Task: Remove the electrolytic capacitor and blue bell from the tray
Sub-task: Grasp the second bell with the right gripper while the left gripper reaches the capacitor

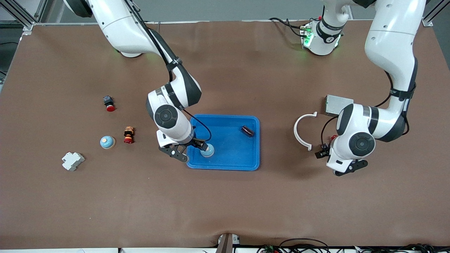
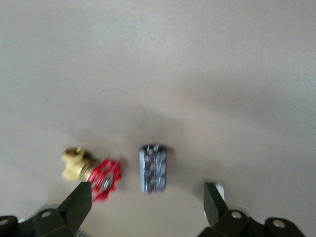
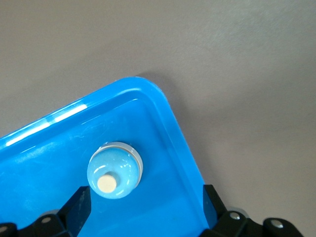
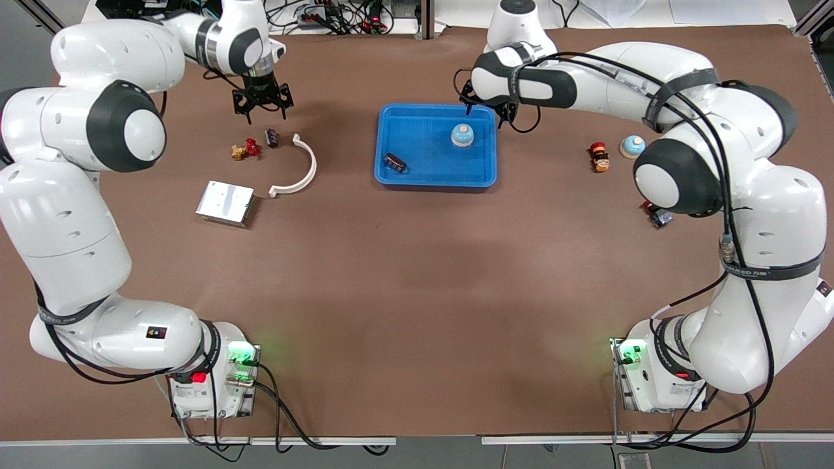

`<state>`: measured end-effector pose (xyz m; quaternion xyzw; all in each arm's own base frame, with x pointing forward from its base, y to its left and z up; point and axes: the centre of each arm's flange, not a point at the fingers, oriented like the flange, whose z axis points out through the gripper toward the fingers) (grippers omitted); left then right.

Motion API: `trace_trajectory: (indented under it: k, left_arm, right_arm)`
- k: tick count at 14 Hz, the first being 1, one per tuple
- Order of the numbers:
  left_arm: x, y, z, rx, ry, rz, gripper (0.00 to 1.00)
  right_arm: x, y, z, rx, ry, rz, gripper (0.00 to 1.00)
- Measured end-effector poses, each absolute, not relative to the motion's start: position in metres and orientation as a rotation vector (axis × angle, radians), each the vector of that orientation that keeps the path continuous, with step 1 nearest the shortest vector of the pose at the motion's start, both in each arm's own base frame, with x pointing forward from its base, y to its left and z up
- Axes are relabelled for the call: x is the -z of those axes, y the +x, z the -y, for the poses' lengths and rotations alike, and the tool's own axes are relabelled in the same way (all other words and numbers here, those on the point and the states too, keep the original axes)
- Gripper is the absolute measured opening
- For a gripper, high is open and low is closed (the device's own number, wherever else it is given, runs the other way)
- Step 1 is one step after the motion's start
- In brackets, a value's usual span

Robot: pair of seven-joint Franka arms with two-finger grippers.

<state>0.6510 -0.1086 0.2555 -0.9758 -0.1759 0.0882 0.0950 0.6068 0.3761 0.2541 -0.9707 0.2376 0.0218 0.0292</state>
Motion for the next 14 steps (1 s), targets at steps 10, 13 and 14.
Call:
trace_trajectory:
  k: [10, 13, 14]
  left_arm:
    - [-0.404, 0.643, 0.157, -0.309, -3.026, 0.893, 1.00]
    - [-0.427, 0.629, 0.203, -0.305, -2.992, 1.081, 1.00]
    - [-0.430, 0.625, 0.218, -0.313, -2.974, 1.133, 1.00]
  right_arm:
    - [-0.209, 0.611, -0.421, -0.015, -2.986, -0.823, 1.00]
    - [-0.205, 0.612, -0.421, -0.003, -2.985, -0.824, 1.00]
    - [-0.203, 0.612, -0.421, -0.001, -2.985, -0.825, 1.00]
